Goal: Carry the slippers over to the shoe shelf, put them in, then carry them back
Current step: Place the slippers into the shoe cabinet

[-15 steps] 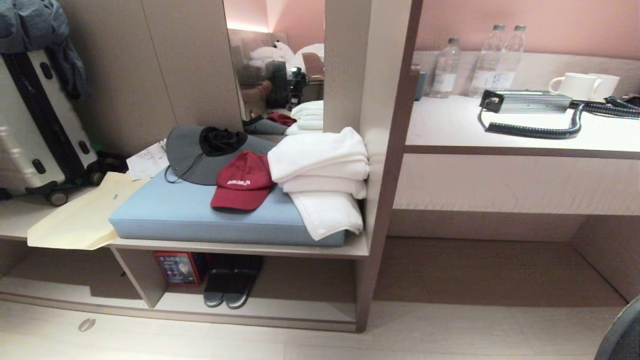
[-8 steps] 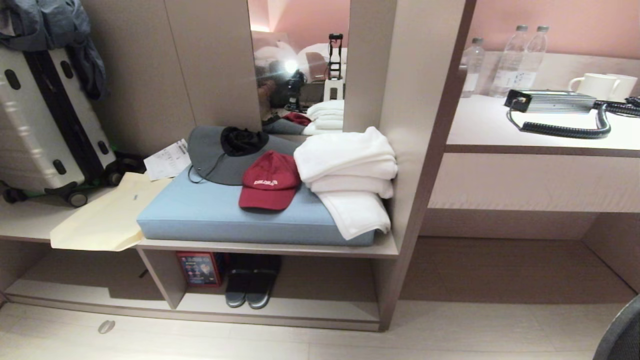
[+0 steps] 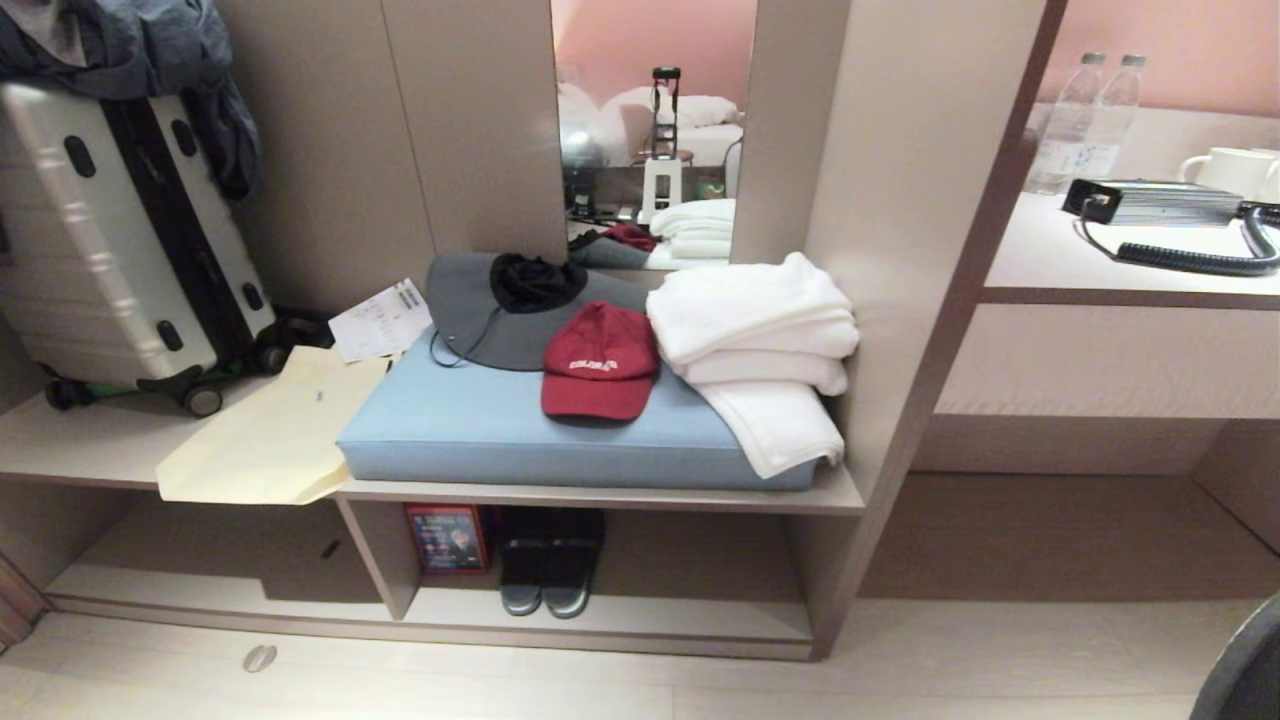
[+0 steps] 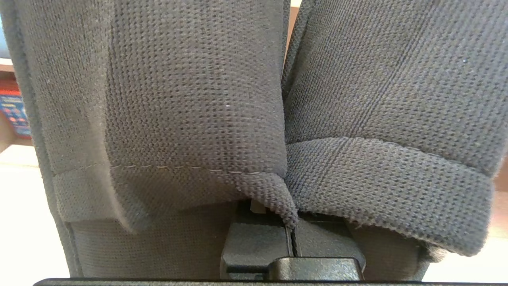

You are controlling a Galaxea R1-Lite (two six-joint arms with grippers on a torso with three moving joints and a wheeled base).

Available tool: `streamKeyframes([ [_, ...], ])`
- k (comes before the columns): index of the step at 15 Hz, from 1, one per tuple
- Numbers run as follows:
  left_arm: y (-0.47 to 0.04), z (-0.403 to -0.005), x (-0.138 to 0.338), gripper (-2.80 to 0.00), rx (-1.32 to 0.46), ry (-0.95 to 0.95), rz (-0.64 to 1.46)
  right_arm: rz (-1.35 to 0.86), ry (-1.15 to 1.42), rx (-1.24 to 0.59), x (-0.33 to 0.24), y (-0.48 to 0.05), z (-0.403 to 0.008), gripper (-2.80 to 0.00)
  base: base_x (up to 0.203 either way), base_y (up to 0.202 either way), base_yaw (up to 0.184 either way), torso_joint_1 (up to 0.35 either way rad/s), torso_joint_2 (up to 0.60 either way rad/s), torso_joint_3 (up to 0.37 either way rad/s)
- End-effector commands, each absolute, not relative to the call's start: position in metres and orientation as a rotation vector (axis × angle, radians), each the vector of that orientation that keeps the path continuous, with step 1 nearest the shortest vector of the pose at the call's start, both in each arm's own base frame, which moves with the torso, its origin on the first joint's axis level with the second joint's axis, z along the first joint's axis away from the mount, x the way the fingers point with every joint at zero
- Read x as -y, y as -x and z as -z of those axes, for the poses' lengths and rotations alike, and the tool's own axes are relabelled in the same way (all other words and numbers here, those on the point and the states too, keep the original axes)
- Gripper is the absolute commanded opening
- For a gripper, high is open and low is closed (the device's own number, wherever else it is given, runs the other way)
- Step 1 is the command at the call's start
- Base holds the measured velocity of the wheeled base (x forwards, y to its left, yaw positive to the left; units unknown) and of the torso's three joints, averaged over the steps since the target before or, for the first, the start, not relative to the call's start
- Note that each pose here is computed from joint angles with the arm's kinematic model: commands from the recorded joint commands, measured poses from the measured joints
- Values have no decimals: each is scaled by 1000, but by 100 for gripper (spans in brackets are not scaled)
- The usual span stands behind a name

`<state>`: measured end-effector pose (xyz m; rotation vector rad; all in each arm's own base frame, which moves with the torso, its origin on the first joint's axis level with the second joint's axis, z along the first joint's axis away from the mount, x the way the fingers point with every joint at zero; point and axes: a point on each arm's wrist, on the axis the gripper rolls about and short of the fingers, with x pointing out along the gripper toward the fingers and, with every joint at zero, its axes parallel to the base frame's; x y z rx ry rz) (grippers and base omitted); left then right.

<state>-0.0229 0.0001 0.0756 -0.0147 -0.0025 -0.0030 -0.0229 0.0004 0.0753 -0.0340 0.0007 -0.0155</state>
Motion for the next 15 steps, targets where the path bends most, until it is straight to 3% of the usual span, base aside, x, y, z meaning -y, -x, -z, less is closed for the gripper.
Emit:
streamKeyframes([
  [1,23,-75,0,-280,0,15,3,15,35,1,0,23,-75,-280,0,195,-3,7,2,2],
  [15,23,-75,0,-280,0,11,3,15,35,1,0,23,-75,-280,0,195,-2,2,2,3],
])
